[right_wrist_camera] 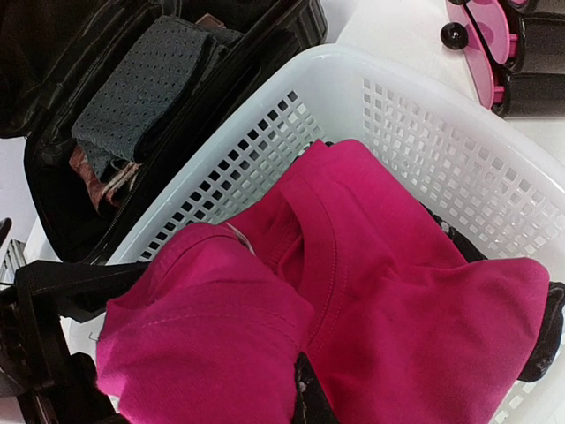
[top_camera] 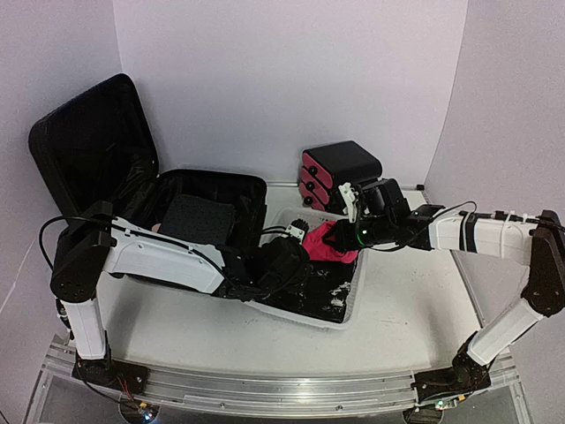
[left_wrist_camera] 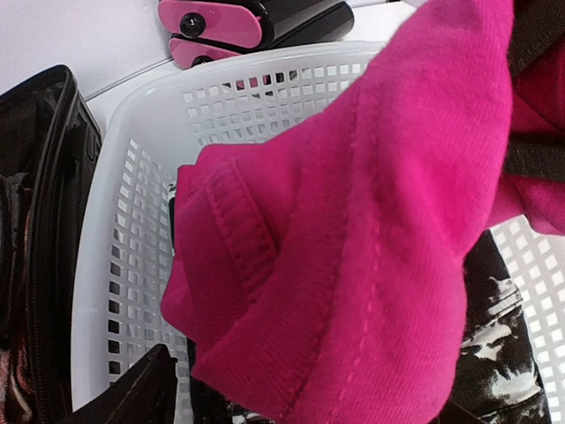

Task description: Open, take out, and arrange the luggage

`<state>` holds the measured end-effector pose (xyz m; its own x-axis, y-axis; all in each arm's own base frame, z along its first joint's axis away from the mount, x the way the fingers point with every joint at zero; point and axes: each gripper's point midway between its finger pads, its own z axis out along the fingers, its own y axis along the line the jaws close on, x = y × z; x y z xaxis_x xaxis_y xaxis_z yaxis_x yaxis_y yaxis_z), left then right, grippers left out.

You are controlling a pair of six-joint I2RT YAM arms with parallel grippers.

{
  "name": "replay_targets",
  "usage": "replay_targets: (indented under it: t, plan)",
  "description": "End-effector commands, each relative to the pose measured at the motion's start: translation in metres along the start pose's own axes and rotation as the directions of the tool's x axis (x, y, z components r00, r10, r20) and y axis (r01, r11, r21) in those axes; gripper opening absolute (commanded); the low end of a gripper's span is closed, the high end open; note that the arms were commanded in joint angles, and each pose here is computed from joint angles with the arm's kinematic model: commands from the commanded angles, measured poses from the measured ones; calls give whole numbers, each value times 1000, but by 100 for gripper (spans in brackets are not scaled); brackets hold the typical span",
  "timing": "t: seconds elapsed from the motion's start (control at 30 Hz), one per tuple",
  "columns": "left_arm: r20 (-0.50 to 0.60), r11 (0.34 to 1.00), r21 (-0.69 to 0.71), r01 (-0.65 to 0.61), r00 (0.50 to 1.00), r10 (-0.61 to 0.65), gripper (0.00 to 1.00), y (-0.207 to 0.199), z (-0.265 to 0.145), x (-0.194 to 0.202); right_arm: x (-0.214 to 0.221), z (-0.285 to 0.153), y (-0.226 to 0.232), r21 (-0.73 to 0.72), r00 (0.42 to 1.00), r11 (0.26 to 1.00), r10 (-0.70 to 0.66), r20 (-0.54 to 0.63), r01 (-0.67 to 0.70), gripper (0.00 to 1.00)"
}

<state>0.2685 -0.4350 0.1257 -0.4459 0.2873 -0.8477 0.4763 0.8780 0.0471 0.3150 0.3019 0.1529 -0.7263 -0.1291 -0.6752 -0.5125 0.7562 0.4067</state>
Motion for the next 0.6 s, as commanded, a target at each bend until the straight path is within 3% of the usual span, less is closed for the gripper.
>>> replay_targets:
  t: [0.0,0.07,0.43,0.57]
  plan:
    - [48,997,48,63,997,-66,76,-11,-5,-27,-26,-16,16,-37,995,999,-12,99,16,0]
    - [45,998,38,57,997,-59,73,-11,-3,-25,-26,-16,16,-35,995,999,-11,99,14,0]
    - [59,996,-75,46,997,-42,26,23,-8,-32,-21,-13,21,-54,997,998,-17,81,21,0]
    - [52,997,-76,4,999,0,14,28,-17,-34,-14,-14,22,-69,998,997,-35,53,39,0]
